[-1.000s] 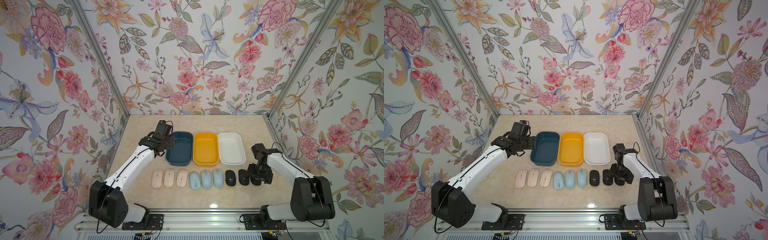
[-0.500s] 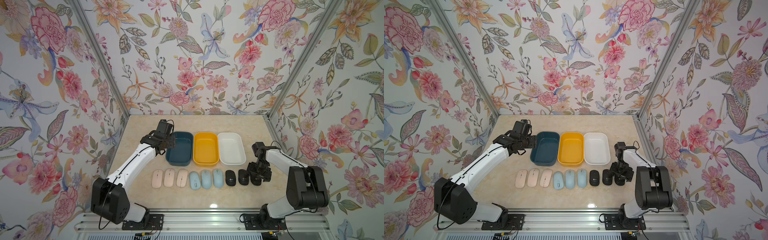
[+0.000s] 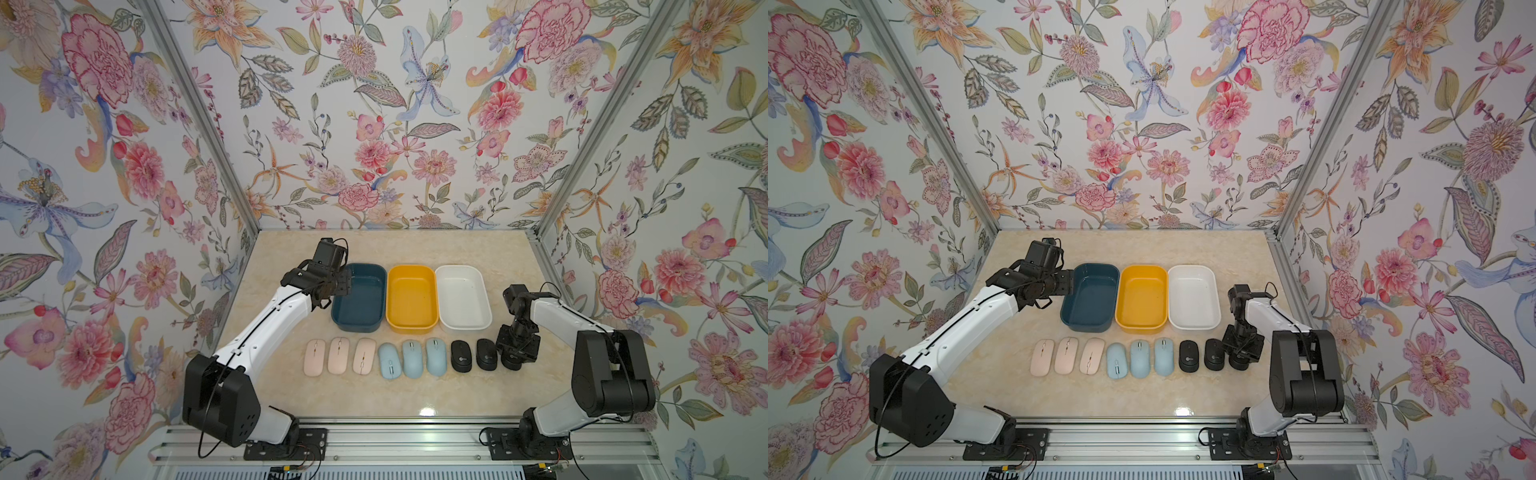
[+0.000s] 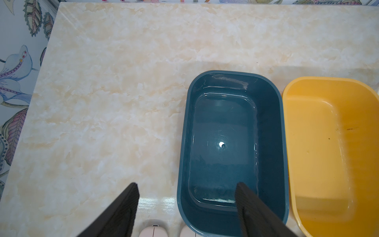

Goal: Place the mice by color into the storage box
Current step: Pick up the mouse from the center of the board.

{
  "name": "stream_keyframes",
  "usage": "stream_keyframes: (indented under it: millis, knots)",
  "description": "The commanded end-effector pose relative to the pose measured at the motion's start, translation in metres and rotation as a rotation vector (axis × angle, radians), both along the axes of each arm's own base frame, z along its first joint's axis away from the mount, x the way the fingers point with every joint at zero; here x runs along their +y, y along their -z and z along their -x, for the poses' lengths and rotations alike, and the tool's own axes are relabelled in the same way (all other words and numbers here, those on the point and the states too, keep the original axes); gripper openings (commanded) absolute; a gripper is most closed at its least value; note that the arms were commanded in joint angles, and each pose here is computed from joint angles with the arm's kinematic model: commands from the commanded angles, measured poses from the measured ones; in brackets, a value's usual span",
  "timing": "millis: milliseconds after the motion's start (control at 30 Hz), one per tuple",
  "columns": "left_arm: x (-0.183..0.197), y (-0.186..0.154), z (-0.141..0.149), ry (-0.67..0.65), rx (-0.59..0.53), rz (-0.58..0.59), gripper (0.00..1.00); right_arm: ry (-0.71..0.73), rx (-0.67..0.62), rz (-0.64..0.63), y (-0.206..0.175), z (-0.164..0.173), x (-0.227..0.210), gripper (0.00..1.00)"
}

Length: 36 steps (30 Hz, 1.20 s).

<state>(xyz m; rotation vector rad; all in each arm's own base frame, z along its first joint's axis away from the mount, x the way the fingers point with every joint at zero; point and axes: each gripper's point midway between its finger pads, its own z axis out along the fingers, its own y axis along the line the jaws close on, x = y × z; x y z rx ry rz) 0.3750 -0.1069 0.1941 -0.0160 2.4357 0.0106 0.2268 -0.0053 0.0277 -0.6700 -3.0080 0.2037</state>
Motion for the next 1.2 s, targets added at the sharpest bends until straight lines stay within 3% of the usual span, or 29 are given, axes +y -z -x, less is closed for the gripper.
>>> stream_keyframes:
  millis: [0,133,867,1167]
  knots:
    - [0.000,-0.006,-0.001,0.014,-0.003,-0.009,0.77,0.012,0.001,0.005,0.001,0.003,-0.002,0.60]
    - [0.000,-0.005,0.000,0.016,0.000,-0.011,0.78,0.018,-0.018,0.005,-0.006,0.003,-0.002,0.56]
    - [0.000,-0.004,0.000,0.018,0.002,-0.009,0.77,0.001,-0.058,0.021,-0.042,-0.002,-0.004,0.55]
    - [-0.001,-0.004,-0.002,0.017,0.003,-0.006,0.77,-0.019,-0.142,0.016,-0.094,-0.023,-0.002,0.55]
